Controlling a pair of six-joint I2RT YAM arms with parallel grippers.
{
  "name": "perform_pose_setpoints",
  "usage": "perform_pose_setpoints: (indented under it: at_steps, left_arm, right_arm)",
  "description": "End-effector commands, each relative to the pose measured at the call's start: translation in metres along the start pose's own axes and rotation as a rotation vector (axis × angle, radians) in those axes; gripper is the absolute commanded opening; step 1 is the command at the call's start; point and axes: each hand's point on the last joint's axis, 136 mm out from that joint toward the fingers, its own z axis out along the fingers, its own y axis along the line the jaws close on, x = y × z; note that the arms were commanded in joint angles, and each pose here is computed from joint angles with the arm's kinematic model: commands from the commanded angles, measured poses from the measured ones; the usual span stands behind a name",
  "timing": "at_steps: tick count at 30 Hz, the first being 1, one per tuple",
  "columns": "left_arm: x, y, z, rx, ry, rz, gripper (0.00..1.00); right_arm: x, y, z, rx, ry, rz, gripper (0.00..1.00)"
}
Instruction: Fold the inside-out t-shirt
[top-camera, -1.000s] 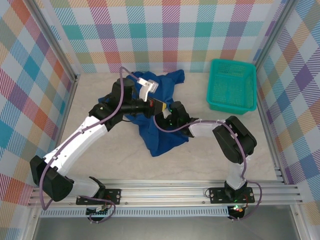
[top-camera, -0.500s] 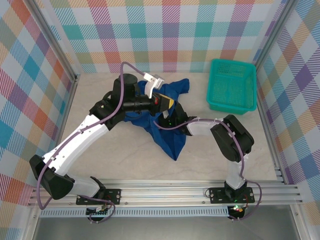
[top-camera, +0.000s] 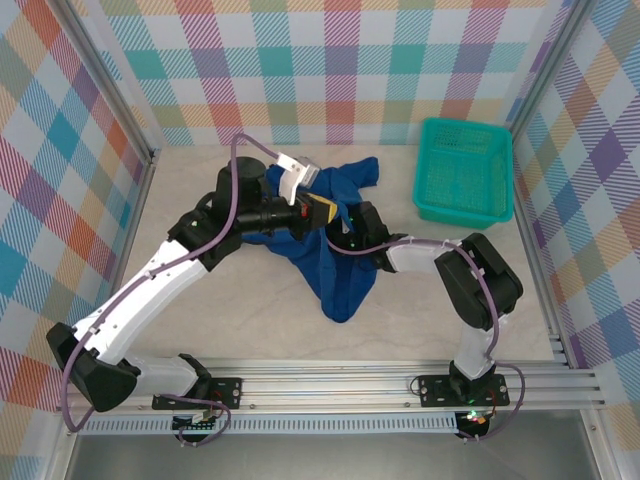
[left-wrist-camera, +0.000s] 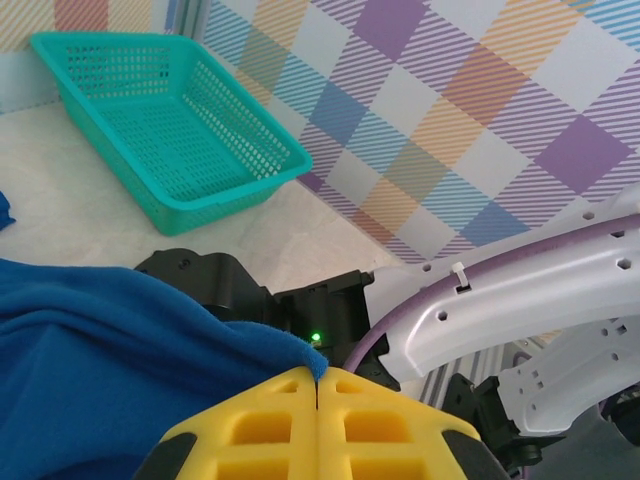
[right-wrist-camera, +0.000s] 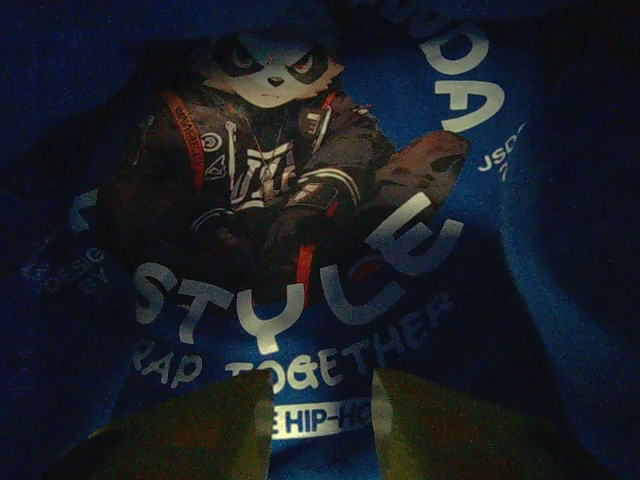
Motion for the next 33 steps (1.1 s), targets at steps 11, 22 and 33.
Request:
perform_pose_setpoints:
  at_steps: [11, 22, 33]
  left_arm:
    - [-0.066, -0.051, -0.037, 0.120, -0.211, 0.125, 0.00]
    - [-0.107, -0.069, -0.045, 0.160, -0.282, 0.166, 0.00]
    - [-0.112, -0.062, -0.036, 0.119, -0.250, 0.190, 0.00]
  right_arm:
    - [-0.010, -0.016, 0.020, 0.183, 0.151, -0.278, 0.35]
    - [-0.010, 0.015, 0.039, 0.110, 0.235, -0.325, 0.47]
    - [0.007, 0.028, 0.051, 0.117, 0.358, -0.407, 0.72]
